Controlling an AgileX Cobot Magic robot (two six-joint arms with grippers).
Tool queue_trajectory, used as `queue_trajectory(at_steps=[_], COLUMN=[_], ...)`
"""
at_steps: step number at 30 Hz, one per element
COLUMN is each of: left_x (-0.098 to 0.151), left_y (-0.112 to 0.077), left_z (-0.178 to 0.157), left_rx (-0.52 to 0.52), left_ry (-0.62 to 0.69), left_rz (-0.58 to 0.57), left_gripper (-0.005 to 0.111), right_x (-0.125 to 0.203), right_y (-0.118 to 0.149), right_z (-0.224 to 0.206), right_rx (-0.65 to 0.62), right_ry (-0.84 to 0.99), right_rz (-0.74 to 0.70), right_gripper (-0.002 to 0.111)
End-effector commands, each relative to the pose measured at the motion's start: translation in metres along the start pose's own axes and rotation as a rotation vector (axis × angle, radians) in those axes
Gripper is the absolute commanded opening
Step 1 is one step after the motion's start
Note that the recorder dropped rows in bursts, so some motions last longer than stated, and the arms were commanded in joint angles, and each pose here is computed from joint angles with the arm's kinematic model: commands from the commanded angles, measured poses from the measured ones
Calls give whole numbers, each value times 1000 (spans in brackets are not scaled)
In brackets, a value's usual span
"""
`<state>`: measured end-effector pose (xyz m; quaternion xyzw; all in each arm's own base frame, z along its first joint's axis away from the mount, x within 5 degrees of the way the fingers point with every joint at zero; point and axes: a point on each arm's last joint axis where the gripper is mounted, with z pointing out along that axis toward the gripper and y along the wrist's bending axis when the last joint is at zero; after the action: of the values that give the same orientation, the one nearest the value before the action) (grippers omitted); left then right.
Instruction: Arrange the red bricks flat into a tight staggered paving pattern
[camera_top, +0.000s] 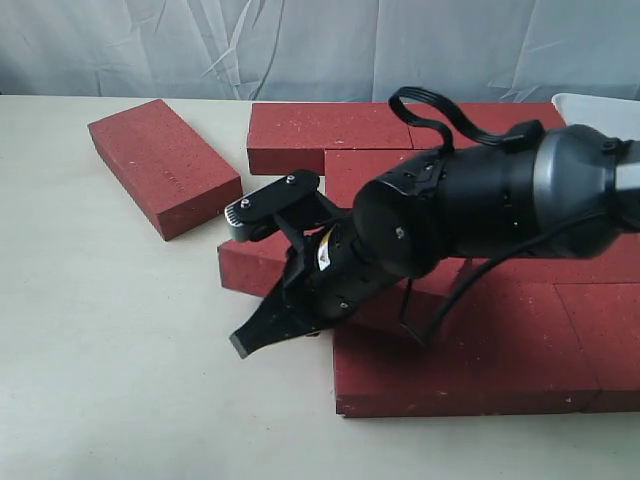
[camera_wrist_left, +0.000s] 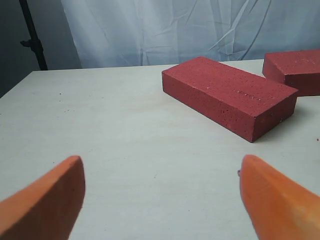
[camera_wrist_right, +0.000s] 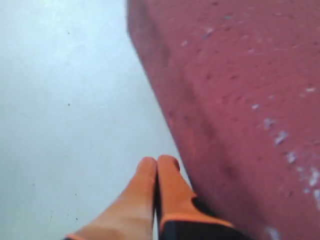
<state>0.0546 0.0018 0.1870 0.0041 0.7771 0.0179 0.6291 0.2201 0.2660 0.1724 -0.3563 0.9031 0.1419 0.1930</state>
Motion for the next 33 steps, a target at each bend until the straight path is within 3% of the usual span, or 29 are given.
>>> queue_trajectory(at_steps=[1,7,13,21,33], left_x=[0,0,0,0,0], left_y=[0,0,0,0,0], left_z=[0,0,0,0,0], left_rx=[3,3,3,3,3], left_ry=[-11,-11,-11,-11,-11], left_rz=[-9,-9,-9,-9,-9], left_gripper=[79,79,79,79,79], right_x=[-7,-11,-3,3,19], right_y=[1,1,0,-2,-30], right_z=[9,8,-1,-35,-44], right_rx=[1,4,17,62,359], right_ry=[-11,35,200,288,368], right_rz=[1,-17,-48,-114,-142], right_gripper=[-1,-1,-1,-1,-1])
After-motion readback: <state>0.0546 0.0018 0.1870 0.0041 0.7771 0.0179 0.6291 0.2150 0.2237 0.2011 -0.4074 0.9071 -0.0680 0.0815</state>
